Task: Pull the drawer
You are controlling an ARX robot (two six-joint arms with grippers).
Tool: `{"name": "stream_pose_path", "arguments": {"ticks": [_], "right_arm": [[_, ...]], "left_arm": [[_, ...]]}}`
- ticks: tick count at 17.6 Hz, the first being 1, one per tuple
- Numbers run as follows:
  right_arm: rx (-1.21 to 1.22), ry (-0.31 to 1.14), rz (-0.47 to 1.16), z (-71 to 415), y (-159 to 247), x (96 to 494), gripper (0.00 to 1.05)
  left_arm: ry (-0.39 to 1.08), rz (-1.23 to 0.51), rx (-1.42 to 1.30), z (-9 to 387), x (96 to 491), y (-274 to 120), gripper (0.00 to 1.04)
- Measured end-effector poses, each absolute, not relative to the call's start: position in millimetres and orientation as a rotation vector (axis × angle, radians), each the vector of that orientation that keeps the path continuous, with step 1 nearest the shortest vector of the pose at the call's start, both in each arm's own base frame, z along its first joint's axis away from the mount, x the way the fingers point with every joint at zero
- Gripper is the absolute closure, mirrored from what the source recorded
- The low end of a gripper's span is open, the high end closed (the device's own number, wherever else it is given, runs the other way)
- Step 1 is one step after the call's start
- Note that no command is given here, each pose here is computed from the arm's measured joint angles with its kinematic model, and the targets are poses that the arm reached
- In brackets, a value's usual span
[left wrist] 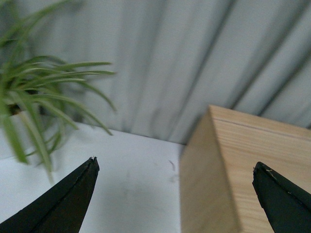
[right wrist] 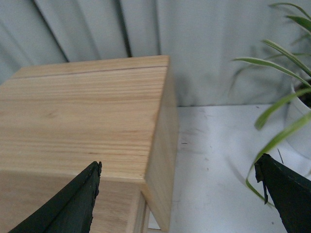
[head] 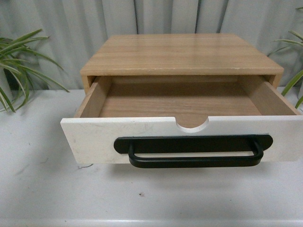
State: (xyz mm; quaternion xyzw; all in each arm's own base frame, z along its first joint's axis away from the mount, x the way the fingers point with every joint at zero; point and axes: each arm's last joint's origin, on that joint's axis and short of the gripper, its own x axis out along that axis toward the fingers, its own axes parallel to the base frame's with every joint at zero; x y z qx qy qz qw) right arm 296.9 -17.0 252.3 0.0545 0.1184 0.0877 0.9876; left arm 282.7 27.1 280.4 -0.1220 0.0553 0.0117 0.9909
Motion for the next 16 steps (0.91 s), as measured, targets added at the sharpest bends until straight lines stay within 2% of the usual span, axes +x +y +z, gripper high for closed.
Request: {"name": "stream_pose_path", "arguments": {"ticks": [1, 2, 3, 5, 8, 10, 11, 16], "right_arm": [[0.159, 0.236, 0.131, 252.1, -26.8, 295.7, 0.06], [0.135, 0.117, 0.047, 250.7, -35.5, 291.0, 0.13], [0.088, 0.052, 0.011, 245.6, -38.3, 279.6, 0.23], [0.027, -0.001, -0.001, 228.1, -36.0, 246.3, 0.45], [0.008, -0.002, -0.003, 212.3, -30.5, 217.0, 0.74], [0.008, 0.011, 0.006, 199.2, -20.9, 198.6, 0.98], [0.003, 0.007, 0.006, 196.8, -18.7, 192.7, 1.03], [0.003, 0.012, -0.014, 182.8, -4.4, 165.1, 1.03]], "left_arm": [[0.100, 0.083, -0.265, 281.8, 275.3, 38.2, 0.07], [0.059, 0.114, -0.259, 280.1, 264.1, 51.4, 0.10], [0.001, 0.050, -0.177, 274.0, 251.4, 51.4, 0.20], [-0.014, -0.009, -0.061, 248.7, 220.6, 43.0, 0.42], [0.005, 0.000, -0.024, 223.7, 198.6, 30.4, 0.71], [0.013, -0.005, -0.020, 209.1, 183.3, 21.6, 0.94], [0.005, -0.006, -0.018, 206.9, 178.3, 18.9, 1.03], [0.010, 0.014, -0.015, 189.4, 155.4, 7.4, 1.03]]}}
